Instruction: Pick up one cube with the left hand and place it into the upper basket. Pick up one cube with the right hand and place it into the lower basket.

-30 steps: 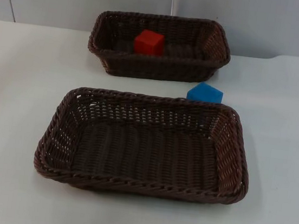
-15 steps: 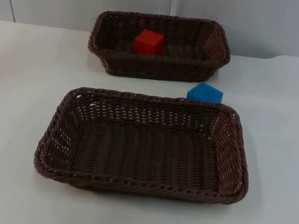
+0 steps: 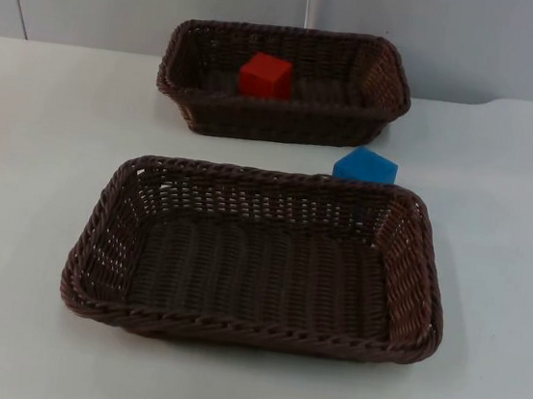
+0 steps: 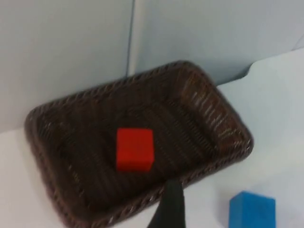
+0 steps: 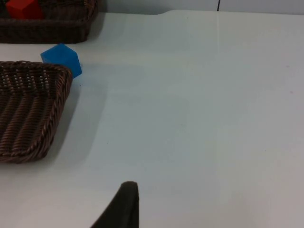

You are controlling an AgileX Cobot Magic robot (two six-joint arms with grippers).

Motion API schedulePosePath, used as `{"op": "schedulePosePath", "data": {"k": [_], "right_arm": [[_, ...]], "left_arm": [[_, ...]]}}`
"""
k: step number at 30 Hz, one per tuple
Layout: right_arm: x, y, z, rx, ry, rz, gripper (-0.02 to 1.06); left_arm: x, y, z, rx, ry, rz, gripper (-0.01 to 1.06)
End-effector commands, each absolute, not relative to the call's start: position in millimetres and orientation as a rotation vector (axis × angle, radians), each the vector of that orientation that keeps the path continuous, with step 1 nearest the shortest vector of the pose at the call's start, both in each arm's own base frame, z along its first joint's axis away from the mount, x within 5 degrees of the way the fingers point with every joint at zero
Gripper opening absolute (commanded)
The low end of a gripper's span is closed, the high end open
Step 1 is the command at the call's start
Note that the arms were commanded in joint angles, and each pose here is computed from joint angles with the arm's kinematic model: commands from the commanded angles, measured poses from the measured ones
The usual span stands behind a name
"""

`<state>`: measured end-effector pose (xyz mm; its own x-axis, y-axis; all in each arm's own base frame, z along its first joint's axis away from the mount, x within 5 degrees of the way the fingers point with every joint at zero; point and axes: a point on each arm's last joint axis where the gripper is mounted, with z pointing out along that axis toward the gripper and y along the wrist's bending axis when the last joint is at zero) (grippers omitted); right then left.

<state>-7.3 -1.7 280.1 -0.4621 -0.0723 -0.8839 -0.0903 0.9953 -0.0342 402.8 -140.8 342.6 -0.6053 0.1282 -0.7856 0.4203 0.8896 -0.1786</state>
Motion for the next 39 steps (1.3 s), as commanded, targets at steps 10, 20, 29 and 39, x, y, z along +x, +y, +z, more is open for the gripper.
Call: {"op": "schedulePosePath", "data": {"k": [10, 20, 29, 39], "right_arm": [[-7.4, -2.1, 280.2, -0.113, 2.043, 0.013, 1.05], [-7.4, -2.1, 280.2, -0.113, 2.043, 0.013, 1.05], [-7.4, -2.1, 280.2, -0.113, 2.043, 0.013, 1.05], [-7.4, -1.8, 280.2, -0.113, 2.043, 0.017, 1.05]], "left_arm": [[352.0, -121.8, 326.9, 0.38, 2.223, -0.385, 0.72], [302.1, -104.0, 318.9, 0.344, 2.196, -0.36, 0.72], [240.8, -84.0, 317.7, 0.32, 2.13, -0.348, 0.72], [189.2, -69.4, 316.9, 0.342, 2.093, -0.348, 0.72]]}}
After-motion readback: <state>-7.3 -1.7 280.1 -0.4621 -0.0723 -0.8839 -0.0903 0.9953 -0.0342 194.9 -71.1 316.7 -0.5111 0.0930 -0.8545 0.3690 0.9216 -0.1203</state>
